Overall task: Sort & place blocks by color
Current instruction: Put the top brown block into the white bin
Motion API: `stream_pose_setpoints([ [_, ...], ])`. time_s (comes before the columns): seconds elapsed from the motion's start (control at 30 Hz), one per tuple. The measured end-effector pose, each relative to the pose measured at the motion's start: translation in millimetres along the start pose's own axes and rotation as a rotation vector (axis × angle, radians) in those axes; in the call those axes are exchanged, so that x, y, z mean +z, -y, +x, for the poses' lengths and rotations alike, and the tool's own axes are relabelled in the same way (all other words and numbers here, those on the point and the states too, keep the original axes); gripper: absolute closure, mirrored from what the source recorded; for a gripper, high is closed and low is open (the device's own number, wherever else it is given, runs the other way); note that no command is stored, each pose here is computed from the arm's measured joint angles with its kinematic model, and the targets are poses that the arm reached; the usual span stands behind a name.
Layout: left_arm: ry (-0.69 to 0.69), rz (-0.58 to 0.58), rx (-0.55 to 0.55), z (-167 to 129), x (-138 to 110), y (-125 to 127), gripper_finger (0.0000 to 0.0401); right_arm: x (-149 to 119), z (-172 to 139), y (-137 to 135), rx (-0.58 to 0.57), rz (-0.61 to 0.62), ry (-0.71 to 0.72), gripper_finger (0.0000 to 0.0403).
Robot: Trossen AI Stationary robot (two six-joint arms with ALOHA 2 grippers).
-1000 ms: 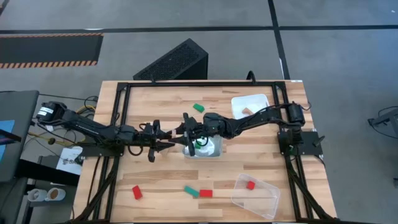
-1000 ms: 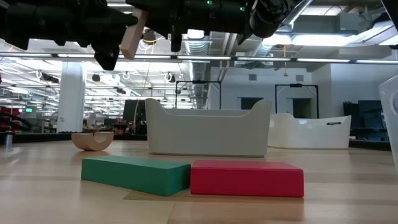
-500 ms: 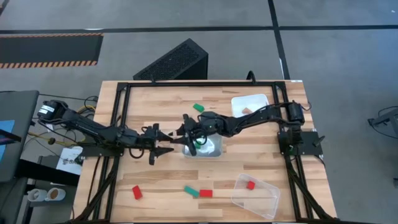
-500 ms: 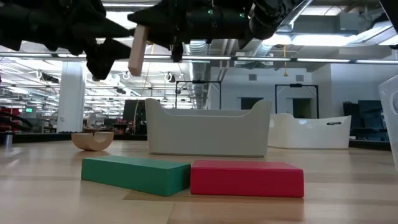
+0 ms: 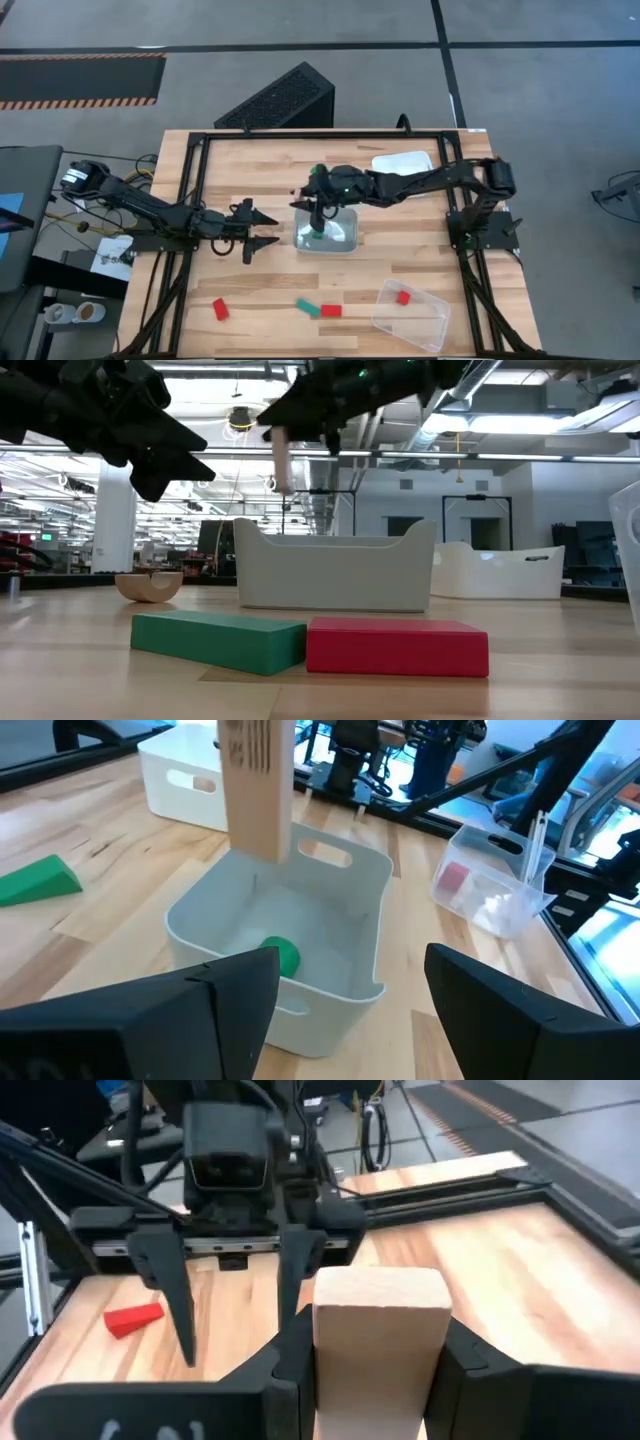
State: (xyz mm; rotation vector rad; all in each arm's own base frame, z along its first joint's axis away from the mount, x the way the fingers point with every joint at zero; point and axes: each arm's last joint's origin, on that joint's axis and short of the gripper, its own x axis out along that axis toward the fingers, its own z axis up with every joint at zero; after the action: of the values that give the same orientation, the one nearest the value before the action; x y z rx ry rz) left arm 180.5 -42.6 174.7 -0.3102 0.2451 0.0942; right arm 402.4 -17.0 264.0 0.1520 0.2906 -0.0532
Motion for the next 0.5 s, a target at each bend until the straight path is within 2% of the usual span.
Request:
stream_pose_setpoints([
  [0.27, 0.011, 0.001, 0.008, 0.0, 0.8, 0.0, 0.0164, 5.1, -29.1, -13.9, -0.006, -0.023, 0.033, 0.0275],
  [0.37, 0.017, 0.001, 0.019, 0.0, 1.1, -0.4, 0.0164, -2.0, -39.0, -4.9, -0.052, -0.001, 0.024, 0.0266],
  [0.5, 0.023, 0.006, 0.025, 0.0, 1.5, -0.4, 0.0164, -14.9, -56.8, 13.3, -0.127, 0.029, 0.030, 0.0277],
])
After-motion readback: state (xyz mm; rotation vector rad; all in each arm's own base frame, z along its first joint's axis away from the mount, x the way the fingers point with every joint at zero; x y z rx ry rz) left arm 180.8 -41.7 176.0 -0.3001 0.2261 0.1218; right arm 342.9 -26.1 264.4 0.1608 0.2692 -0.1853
